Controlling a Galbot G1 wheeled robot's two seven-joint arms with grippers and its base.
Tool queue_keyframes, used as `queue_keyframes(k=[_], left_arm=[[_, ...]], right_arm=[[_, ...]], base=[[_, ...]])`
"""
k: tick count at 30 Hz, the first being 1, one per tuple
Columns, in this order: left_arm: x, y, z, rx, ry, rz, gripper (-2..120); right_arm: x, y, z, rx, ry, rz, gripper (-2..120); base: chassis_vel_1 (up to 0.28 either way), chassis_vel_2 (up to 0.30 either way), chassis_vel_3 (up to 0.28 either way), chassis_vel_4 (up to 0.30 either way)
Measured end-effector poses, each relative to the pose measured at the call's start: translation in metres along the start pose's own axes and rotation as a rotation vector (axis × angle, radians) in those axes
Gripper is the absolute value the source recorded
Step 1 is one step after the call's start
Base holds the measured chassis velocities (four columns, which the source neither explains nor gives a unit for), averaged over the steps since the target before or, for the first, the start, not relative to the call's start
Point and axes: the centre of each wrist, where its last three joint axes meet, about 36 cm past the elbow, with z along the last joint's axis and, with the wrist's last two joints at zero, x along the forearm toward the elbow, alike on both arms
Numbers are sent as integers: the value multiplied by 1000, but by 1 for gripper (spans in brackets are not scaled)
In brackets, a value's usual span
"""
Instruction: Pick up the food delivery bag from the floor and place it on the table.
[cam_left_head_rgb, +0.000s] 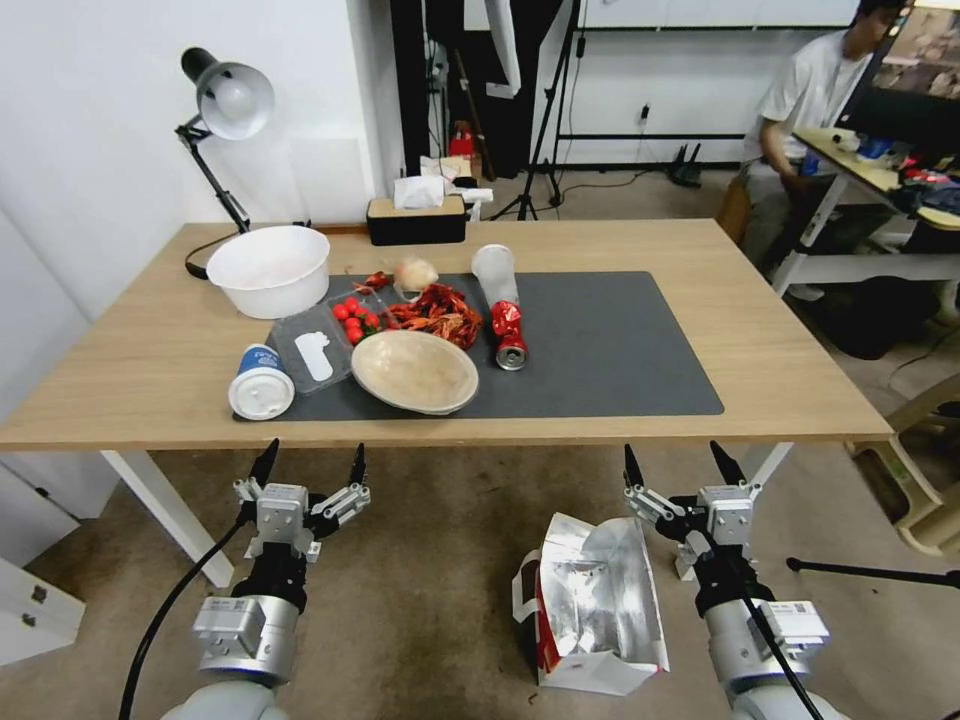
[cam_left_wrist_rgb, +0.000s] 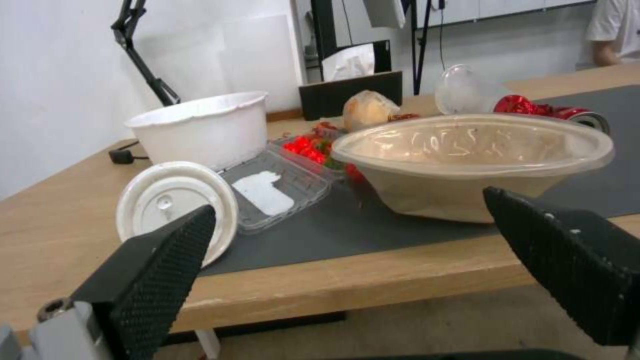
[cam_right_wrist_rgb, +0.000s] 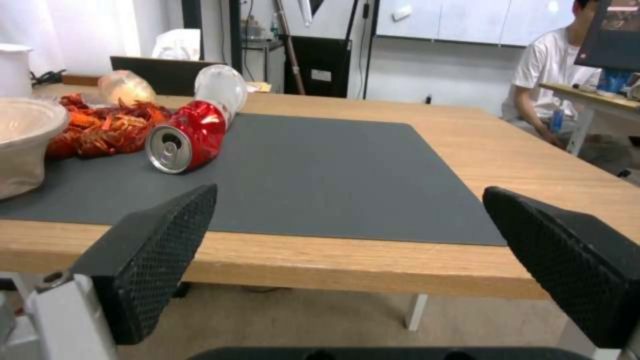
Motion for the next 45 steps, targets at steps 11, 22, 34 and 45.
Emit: queue_keyframes(k=[11,22,34,45], left_arm=[[0,0,0,0,0,0,100],[0,0,0,0,0,0,100],[-20,-4,-23,159,81,-39,100],[-25,-9,-37,259,158,-29,100]], right_arm=[[0,0,0,0,0,0,100],[0,0,0,0,0,0,100],[9,-3,-35,-140,158,1,100],[9,-5,-39,-148,149,0,100]], base=[[0,0,0,0],[0,0,0,0],[0,0,0,0],[0,0,0,0]])
